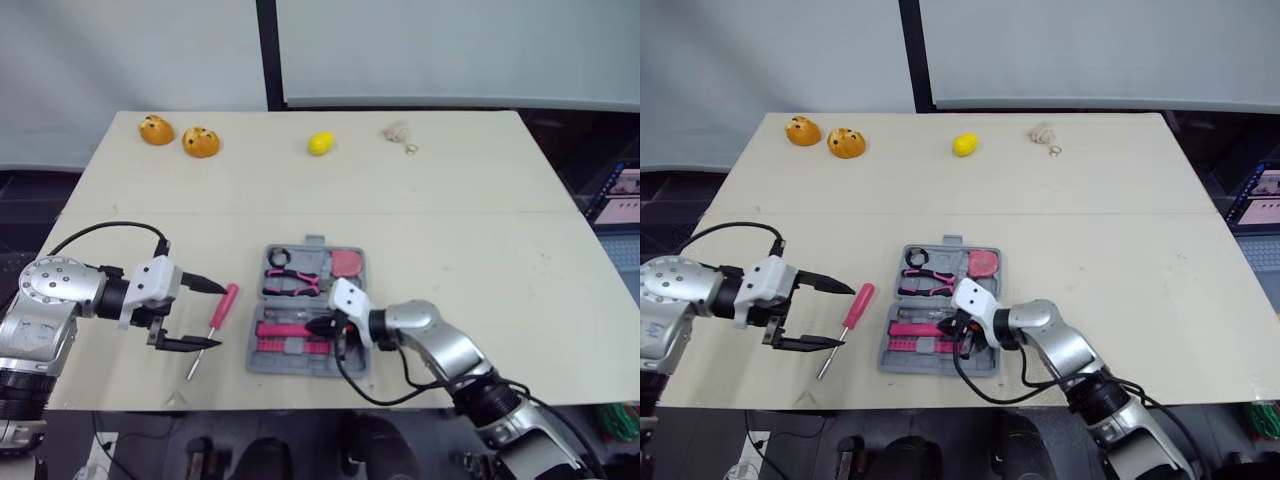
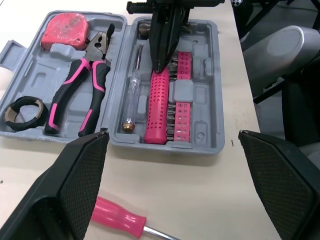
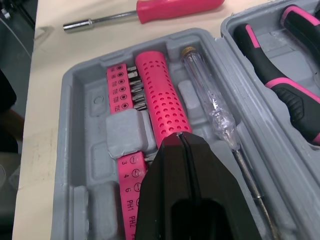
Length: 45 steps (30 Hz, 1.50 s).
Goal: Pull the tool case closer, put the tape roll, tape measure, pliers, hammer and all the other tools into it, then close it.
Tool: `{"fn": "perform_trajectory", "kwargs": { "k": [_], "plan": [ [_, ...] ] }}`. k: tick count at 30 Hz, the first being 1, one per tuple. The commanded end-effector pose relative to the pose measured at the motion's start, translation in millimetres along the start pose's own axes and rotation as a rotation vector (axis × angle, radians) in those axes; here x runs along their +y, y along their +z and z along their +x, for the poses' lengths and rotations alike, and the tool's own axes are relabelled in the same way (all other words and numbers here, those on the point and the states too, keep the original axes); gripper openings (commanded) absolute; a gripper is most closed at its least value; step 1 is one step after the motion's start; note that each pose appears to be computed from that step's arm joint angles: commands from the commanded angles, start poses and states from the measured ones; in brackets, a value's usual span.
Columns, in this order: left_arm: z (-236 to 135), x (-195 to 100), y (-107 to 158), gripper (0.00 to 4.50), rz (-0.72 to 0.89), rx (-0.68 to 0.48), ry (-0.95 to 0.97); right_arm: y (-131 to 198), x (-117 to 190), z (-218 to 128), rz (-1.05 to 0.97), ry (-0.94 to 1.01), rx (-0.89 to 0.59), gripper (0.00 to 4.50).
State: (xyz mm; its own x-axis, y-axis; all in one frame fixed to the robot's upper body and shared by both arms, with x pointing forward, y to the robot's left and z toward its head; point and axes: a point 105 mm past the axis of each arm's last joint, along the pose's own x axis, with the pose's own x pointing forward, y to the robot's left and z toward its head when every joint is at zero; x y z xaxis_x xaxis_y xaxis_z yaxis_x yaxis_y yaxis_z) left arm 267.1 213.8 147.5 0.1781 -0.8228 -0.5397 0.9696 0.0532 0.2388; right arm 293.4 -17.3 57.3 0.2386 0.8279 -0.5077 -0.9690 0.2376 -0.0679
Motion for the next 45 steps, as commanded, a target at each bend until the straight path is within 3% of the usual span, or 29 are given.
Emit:
{"fn": "perform_trajectory", "kwargs": {
  "k": [1,11,14,19,23,31,36,45],
  "plan": [
    [-2.2,4.6,6.1,4.5,0.029,-0.009,0.013,-92.4,2.8,-5.8,0.124,-0.075,0.412,0.02],
    [-0.1,5.6,6.7,4.5,0.032,-0.011,0.021,-90.6,30.7,-2.9,0.099,0.03,0.379,0.02],
    [0.2,7.5,6.9,4.5,0.04,-0.012,0.025,-76.8,22.6,-2.8,0.043,-0.005,0.28,0.02],
    [1.0,10.0,5.8,4.5,0.046,-0.015,0.027,-9.7,7.5,-8.8,0.006,-0.086,-0.129,0.02],
    [2.1,11.3,4.8,4.5,0.048,-0.018,0.022,7.2,11.1,-15.7,0.036,-0.054,-0.225,0.02],
    [3.1,12.3,4.6,4.5,0.053,-0.022,0.015,0.5,12.2,-9.8,0.064,-0.041,-0.209,0.02],
    [1.2,11.8,3.8,4.5,0.051,-0.018,0.014,-16.2,16.2,-5.3,0.055,-0.026,-0.116,0.02],
    [1.7,13.2,4.7,4.5,0.054,-0.018,0.014,-113.4,31.6,-9.3,0.084,-0.006,0.374,0.02]
  ]
}}
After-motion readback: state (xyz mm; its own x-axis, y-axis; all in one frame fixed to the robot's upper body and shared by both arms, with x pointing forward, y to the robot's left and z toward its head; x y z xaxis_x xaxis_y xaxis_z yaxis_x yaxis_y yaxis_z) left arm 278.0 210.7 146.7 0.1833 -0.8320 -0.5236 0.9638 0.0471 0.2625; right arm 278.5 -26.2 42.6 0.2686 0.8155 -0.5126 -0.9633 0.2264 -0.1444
